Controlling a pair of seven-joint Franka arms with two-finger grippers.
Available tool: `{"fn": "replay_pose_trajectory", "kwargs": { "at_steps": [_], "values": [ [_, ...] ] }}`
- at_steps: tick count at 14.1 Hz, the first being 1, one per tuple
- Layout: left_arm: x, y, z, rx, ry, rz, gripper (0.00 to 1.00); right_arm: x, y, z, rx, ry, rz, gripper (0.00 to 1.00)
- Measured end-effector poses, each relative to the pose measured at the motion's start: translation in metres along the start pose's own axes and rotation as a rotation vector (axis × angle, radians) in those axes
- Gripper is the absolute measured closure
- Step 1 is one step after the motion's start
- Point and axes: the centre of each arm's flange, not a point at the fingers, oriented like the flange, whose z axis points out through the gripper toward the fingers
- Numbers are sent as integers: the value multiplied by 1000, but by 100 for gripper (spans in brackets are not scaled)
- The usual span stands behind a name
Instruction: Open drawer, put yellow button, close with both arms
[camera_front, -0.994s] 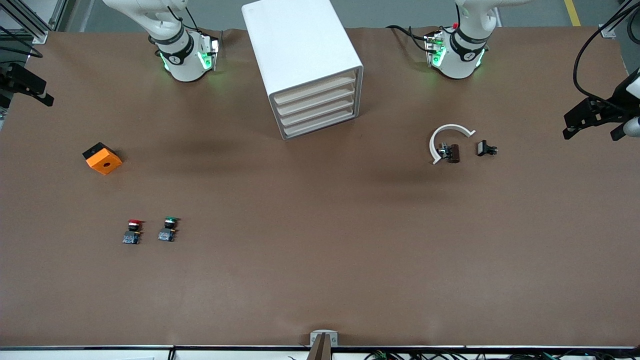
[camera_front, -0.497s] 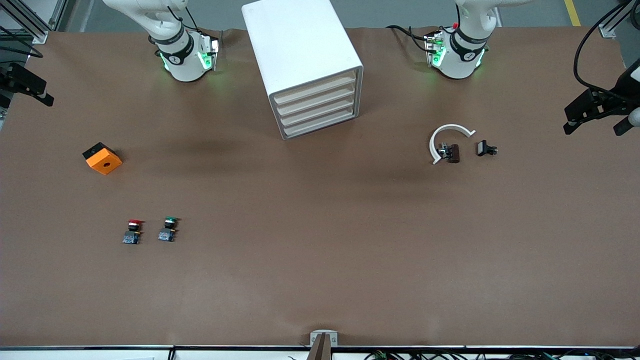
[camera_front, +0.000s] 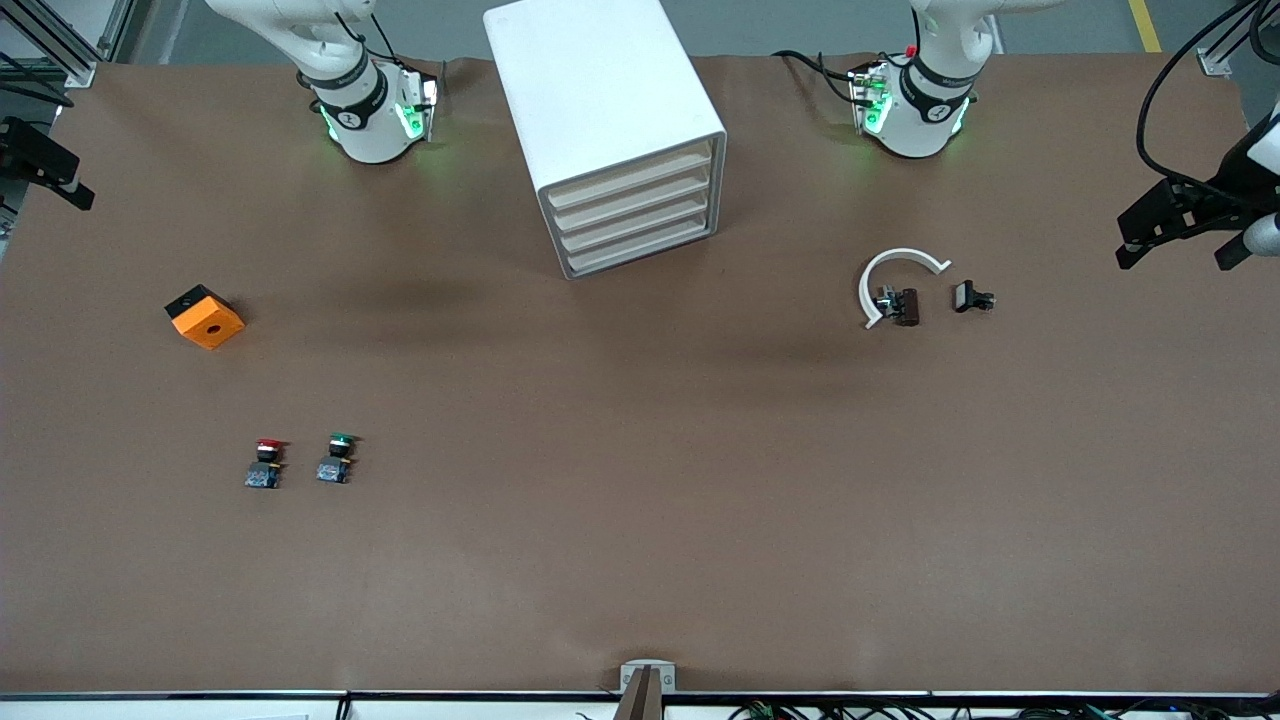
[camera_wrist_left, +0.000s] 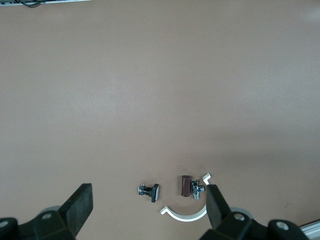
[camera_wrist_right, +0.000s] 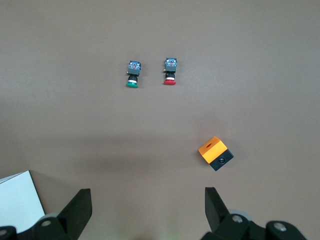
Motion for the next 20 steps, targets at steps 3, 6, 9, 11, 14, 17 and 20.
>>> {"fn": "replay_pose_trajectory", "kwargs": {
  "at_steps": [3, 6, 9, 11, 14, 17, 20],
  "values": [
    [0, 6, 0, 0, 0, 11, 0, 0, 0, 0, -1, 0, 0, 0],
    [-1, 7, 1, -1, -13, 12, 0, 0, 0, 0, -2, 0, 1, 0],
    [-2, 6, 1, 0, -18, 11, 0, 0, 1, 0, -3, 1, 1, 0],
    [-2, 5, 1, 0, -20, 9, 0, 0, 1, 0, -4, 1, 1, 0],
    [-2, 5, 1, 0, -20, 8, 0, 0, 1, -1, -4, 1, 1, 0],
    [-2, 5, 1, 0, -20, -18, 0, 0, 1, -1, -4, 2, 1, 0],
    [-2, 5, 2, 0, -21, -29, 0, 0, 1, -1, -4, 2, 1, 0]
  ]
}}
